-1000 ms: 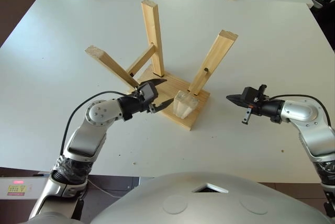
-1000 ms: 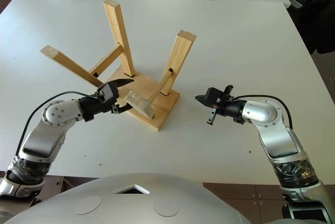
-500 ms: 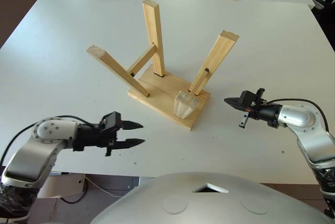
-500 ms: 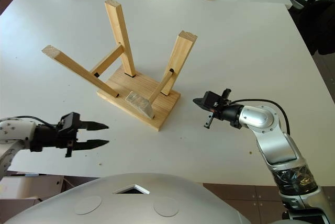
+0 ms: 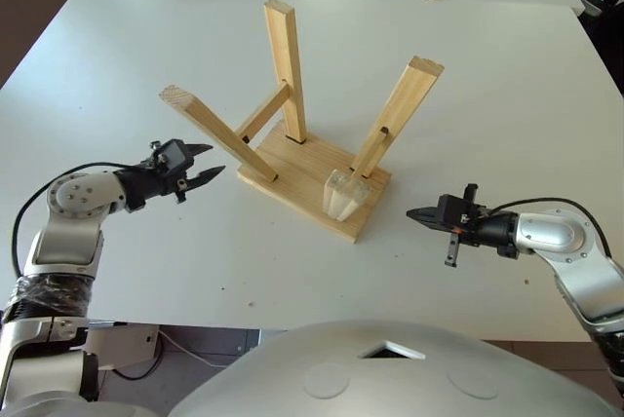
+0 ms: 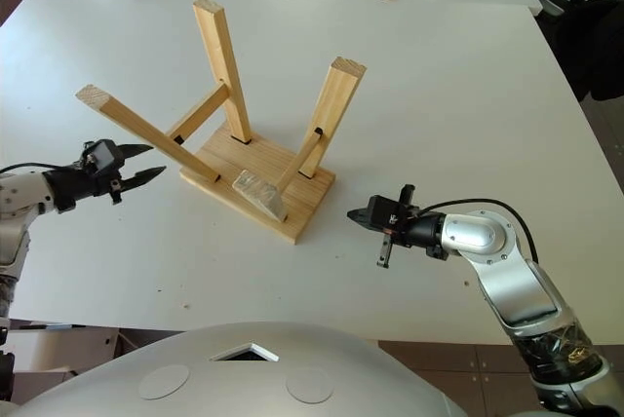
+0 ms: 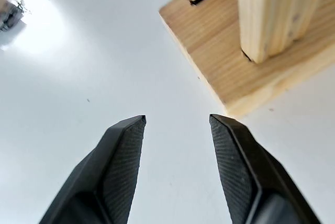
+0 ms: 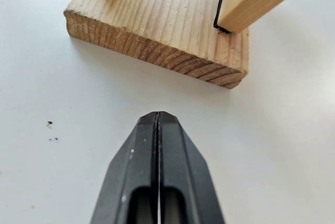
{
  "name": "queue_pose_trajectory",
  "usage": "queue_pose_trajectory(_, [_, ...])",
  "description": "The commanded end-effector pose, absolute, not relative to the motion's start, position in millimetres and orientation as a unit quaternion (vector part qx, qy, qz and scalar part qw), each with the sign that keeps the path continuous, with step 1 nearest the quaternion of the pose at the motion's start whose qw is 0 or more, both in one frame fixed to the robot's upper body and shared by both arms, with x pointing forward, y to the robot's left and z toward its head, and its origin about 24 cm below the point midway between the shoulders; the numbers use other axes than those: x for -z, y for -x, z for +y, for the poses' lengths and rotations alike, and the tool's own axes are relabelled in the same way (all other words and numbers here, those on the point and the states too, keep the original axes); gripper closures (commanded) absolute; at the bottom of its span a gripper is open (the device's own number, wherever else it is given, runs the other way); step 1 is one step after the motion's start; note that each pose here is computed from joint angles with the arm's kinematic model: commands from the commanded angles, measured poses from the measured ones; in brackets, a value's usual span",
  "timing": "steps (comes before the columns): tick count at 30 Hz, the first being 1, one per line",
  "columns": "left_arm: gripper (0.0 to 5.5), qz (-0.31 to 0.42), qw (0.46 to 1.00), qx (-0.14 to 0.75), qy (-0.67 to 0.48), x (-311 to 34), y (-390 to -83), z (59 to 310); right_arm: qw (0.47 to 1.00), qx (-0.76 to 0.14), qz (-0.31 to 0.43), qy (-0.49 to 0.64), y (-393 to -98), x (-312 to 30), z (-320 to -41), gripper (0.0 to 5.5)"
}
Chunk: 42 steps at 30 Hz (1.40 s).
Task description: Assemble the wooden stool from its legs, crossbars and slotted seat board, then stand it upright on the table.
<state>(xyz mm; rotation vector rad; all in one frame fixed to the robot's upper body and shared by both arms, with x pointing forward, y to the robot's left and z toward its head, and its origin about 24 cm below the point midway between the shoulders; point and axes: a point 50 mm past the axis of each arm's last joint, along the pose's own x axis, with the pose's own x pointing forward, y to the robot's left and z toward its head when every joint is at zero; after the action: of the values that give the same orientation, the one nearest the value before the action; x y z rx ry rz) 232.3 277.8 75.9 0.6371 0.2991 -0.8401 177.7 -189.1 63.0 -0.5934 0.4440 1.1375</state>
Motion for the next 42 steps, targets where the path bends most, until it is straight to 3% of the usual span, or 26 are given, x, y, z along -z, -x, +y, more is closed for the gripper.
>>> queue_pose_trajectory(1, [3.22,0.118,0.845,0.39,-0.347,-74.9,-234.9,272.4,0.77,-0.531,0.207,0.287,-178.8,-61.0,-189.9,5.5])
queue_pose_trajectory(6, [3.22,0.106,0.829,0.376,-0.4,-62.2,-233.1,271.8,0.763,-0.534,0.209,0.298,-180.3,-59.8,-191.6,5.5])
queue_pose_trajectory(10, [3.22,0.084,0.849,0.325,-0.408,-61.9,-243.9,274.8,0.758,-0.534,0.213,0.307,-180.9,-59.6,-194.0,5.5])
queue_pose_trajectory(18, [3.22,0.12,0.847,0.245,-0.456,-26.6,-256.5,294.3,0.752,-0.539,0.218,0.311,-179.6,-55.1,-193.3,5.5])
queue_pose_trajectory(28, [3.22,0.106,0.866,0.328,-0.362,14.6,-241.1,240.1,0.781,-0.496,0.191,0.327,-206.8,-46.8,-182.4,5.5])
queue_pose_trajectory(42, [3.22,0.093,0.846,0.405,-0.334,-2.6,-223.6,220.3,0.793,-0.471,0.183,0.34,-225.4,-34.6,-191.0,5.5])
